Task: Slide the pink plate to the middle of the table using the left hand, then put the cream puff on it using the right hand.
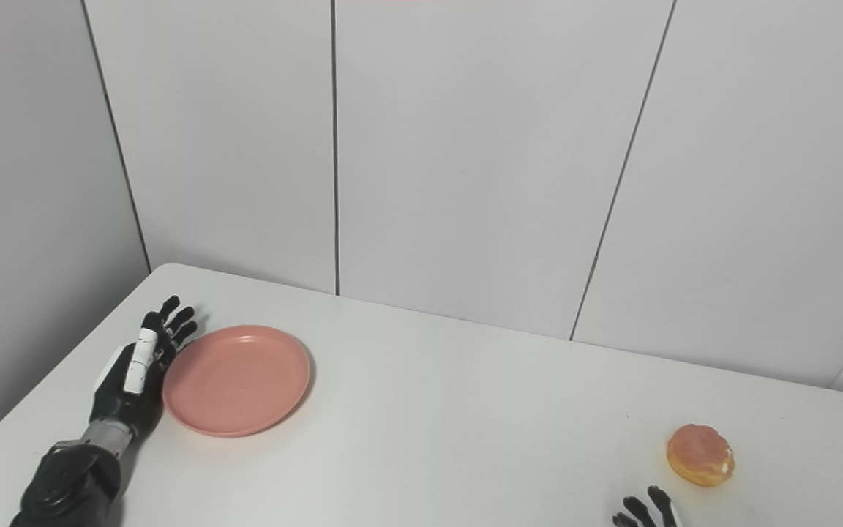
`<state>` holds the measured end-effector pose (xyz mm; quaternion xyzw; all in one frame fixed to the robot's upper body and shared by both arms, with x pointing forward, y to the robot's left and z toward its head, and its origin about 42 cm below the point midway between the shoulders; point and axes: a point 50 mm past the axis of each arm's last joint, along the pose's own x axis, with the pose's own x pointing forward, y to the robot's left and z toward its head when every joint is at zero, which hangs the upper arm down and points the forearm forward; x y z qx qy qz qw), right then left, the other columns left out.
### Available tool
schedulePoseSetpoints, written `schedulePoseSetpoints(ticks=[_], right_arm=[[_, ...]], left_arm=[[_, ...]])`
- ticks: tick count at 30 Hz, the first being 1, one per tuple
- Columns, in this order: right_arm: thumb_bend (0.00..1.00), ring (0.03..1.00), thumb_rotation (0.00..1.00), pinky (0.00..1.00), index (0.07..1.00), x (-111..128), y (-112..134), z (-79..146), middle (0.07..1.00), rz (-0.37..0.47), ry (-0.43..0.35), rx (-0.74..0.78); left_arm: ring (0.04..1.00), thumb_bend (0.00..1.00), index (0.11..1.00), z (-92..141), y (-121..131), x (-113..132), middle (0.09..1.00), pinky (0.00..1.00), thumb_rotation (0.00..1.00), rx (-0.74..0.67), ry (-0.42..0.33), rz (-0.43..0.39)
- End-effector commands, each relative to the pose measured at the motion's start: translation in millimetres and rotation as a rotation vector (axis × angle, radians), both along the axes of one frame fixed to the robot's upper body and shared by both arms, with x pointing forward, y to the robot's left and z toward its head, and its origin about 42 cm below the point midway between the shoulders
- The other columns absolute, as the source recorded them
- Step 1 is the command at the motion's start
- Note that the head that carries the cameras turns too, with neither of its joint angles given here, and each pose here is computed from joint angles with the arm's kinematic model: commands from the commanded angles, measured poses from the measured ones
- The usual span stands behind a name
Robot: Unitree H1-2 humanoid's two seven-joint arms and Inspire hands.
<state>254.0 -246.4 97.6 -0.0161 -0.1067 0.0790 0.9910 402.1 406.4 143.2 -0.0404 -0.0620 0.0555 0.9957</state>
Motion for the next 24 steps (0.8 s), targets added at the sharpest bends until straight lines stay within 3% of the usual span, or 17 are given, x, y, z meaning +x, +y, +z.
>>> schedulePoseSetpoints(ticks=[1, 13, 24], right_arm=[[0.92, 0.858, 1.0, 0.87, 0.963, -14.1, -11.8, -28.4, 0.897, -0.03, 0.115, -0.022], [0.91, 0.854, 1.0, 0.87, 0.961, -15.4, -8.9, -27.2, 0.892, -0.034, 0.108, -0.041], [0.9, 0.85, 1.0, 0.86, 0.961, -16.4, -6.9, -25.7, 0.889, -0.031, 0.104, -0.053]], left_arm=[[0.967, 0.93, 0.991, -4.9, -10.9, 1.3, 0.973, 0.89, 0.88, -0.008, 0.027, -0.035], [0.943, 1.0, 0.973, 5.4, -42.0, 18.2, 0.945, 0.84, 0.85, -0.041, 0.024, -0.067], [0.922, 0.96, 0.945, 4.9, -71.4, 24.4, 0.921, 0.8, 0.86, -0.038, 0.038, -0.099]])
